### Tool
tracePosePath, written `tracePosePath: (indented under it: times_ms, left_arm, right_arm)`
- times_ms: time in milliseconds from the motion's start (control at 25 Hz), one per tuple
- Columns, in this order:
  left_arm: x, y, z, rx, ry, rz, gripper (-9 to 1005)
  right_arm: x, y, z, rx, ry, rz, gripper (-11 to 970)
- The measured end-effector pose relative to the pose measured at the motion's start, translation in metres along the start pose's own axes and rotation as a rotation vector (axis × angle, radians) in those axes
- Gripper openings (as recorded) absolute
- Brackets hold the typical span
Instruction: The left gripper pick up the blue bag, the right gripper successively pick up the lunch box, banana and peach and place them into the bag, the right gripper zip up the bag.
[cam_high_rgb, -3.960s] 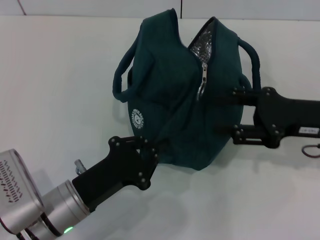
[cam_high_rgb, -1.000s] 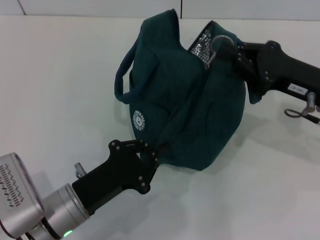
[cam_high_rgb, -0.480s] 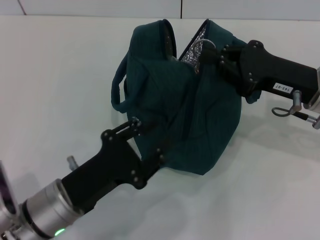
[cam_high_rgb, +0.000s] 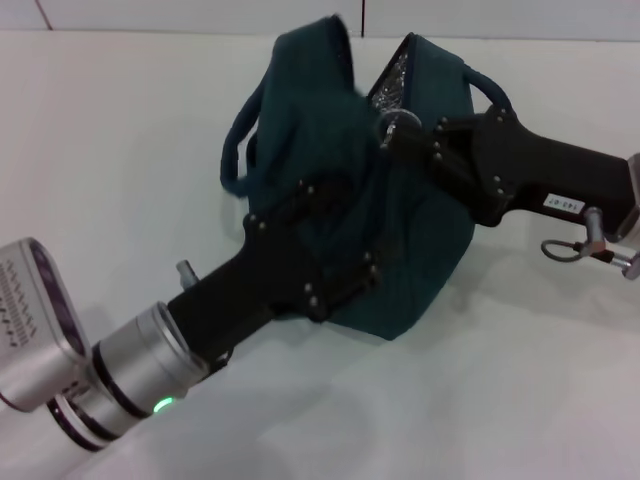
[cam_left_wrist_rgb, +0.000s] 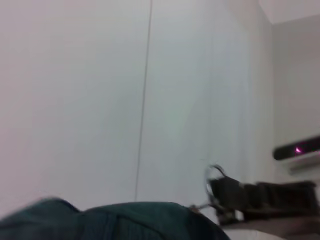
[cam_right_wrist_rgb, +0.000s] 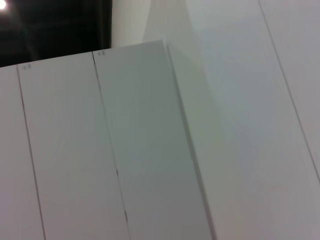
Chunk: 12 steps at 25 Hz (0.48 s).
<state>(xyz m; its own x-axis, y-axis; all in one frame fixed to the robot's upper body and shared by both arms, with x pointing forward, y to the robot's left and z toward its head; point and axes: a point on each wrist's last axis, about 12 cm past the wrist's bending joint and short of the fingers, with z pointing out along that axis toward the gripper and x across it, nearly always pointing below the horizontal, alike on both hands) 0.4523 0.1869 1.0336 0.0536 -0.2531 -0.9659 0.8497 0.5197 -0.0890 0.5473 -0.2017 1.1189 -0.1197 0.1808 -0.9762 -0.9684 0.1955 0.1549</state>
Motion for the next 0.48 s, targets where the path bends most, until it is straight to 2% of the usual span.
tracePosePath:
  times_ms: [120, 360, 480]
  left_arm:
    - [-0.003, 0.004, 0.005, -0.02, -0.024, 0.007, 752]
    - [-0.008, 0.01, 0.008, -0.048, -0.065, 0.027, 750]
    - [-0.009, 0.011, 0.008, -0.053, -0.066, 0.03, 749]
  right_arm:
    - [0.003, 0.004, -0.004, -0.008, -0.006, 0.009, 7]
    - [0.001, 0.013, -0.011, -0.055, -0.034, -0.007, 7]
    - [0.0, 0.012, -0.013, -0.045, -0.042, -0.012, 7]
